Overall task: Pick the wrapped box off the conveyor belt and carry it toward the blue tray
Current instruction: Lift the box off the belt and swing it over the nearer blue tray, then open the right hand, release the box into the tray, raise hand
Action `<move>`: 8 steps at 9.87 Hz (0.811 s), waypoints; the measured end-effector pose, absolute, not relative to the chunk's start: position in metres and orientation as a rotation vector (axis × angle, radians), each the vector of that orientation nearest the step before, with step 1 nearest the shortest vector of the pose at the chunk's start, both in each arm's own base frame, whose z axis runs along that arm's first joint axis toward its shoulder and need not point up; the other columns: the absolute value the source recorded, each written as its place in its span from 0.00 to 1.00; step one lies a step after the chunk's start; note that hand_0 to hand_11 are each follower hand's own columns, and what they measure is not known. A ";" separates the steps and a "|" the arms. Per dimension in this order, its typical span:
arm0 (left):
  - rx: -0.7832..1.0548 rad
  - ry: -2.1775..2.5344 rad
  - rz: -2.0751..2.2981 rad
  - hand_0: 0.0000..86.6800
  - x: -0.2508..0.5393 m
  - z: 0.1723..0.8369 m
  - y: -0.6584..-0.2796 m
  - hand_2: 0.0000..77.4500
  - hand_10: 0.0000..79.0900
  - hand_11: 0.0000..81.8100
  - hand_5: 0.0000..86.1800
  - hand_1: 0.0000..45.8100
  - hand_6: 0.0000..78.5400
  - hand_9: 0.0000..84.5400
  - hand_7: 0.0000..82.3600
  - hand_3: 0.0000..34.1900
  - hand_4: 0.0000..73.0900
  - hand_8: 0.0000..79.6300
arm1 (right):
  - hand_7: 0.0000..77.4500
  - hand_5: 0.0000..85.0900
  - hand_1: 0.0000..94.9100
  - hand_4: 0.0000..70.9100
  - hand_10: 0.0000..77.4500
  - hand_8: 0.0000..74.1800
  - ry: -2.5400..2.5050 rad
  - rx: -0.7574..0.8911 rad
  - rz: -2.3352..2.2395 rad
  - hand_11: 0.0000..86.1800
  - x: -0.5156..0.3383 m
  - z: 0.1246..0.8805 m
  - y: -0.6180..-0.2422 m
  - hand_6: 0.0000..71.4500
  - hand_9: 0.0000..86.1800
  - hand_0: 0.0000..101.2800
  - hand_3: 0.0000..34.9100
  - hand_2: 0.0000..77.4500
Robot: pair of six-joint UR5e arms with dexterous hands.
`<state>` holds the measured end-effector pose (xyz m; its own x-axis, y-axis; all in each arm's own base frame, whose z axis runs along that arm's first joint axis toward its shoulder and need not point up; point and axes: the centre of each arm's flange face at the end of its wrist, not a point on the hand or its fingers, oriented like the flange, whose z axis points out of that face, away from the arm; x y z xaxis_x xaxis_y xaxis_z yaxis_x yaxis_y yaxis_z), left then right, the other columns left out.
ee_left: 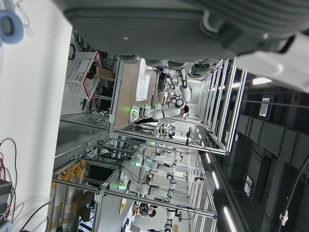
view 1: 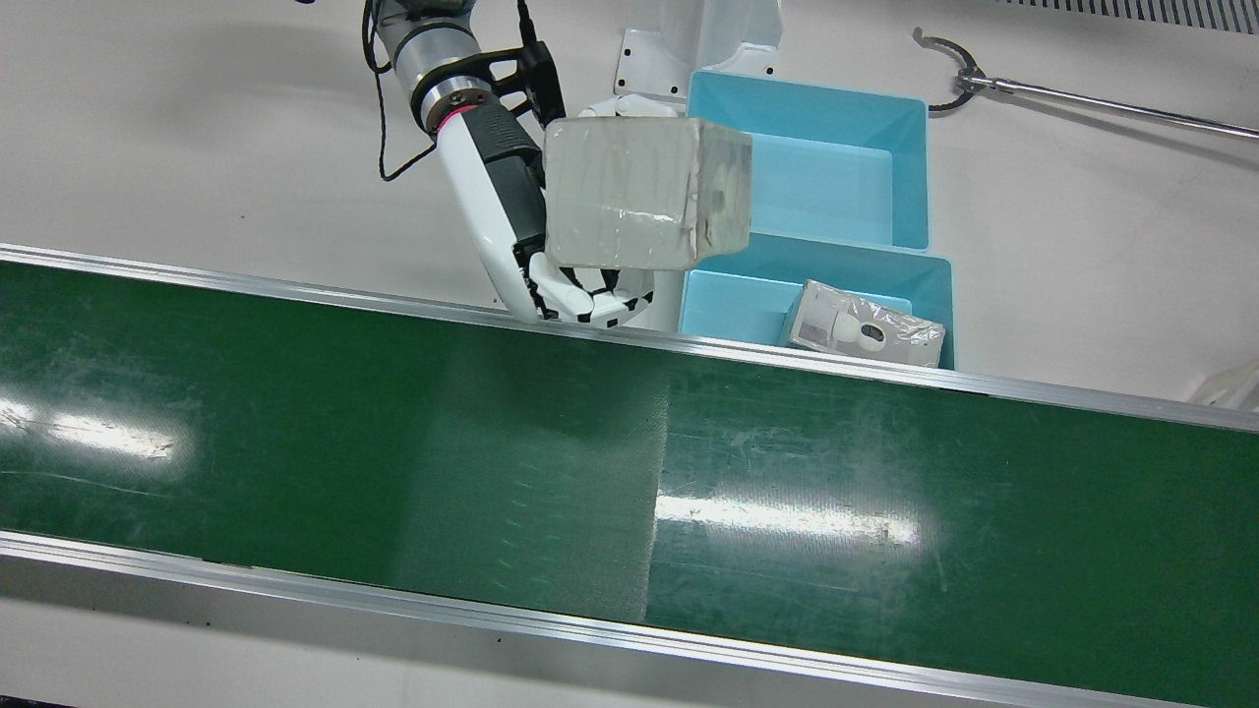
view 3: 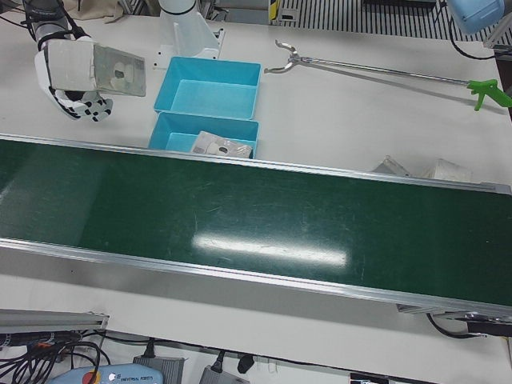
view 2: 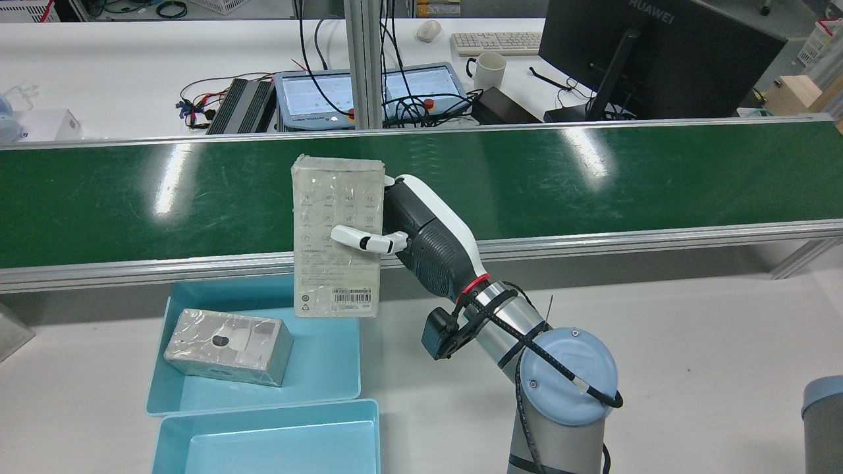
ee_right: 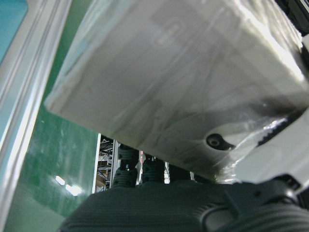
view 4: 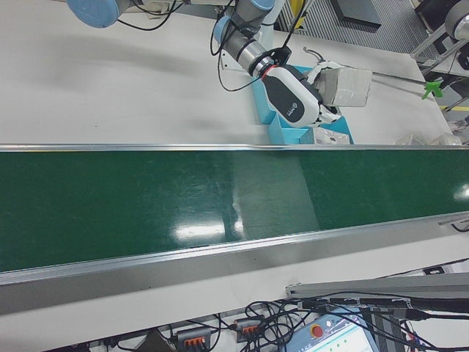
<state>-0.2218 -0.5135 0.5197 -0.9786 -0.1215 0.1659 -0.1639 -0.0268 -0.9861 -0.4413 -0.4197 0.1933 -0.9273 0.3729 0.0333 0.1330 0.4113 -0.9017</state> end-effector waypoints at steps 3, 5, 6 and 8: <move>0.318 -2.170 2.207 0.00 -0.222 0.520 -0.514 0.01 0.01 0.01 0.01 0.00 0.01 0.00 0.01 0.00 0.00 0.01 | 0.89 0.81 0.02 0.24 0.29 0.59 -2.381 -0.447 1.520 0.49 -0.459 0.211 -0.408 0.43 0.53 0.46 0.00 0.53; 0.318 -2.170 2.207 0.00 -0.222 0.520 -0.514 0.01 0.00 0.01 0.01 0.00 0.01 0.01 0.01 0.00 0.00 0.01 | 0.99 0.81 0.05 0.22 0.10 0.46 -2.353 -0.457 1.500 0.38 -0.466 0.216 -0.407 0.32 0.41 0.47 0.00 0.51; 0.318 -2.170 2.207 0.00 -0.222 0.520 -0.514 0.01 0.00 0.01 0.01 0.00 0.01 0.01 0.01 0.00 0.00 0.01 | 0.98 0.71 0.13 0.07 0.00 0.16 -2.344 -0.461 1.492 0.08 -0.468 0.218 -0.407 0.05 0.18 0.46 0.10 0.46; 0.318 -2.170 2.207 0.00 -0.222 0.520 -0.514 0.01 0.00 0.01 0.01 0.00 0.01 0.00 0.01 0.00 0.00 0.01 | 0.13 0.41 0.16 0.00 0.00 0.00 -2.337 -0.465 1.488 0.01 -0.471 0.220 -0.406 0.00 0.02 0.43 0.38 0.41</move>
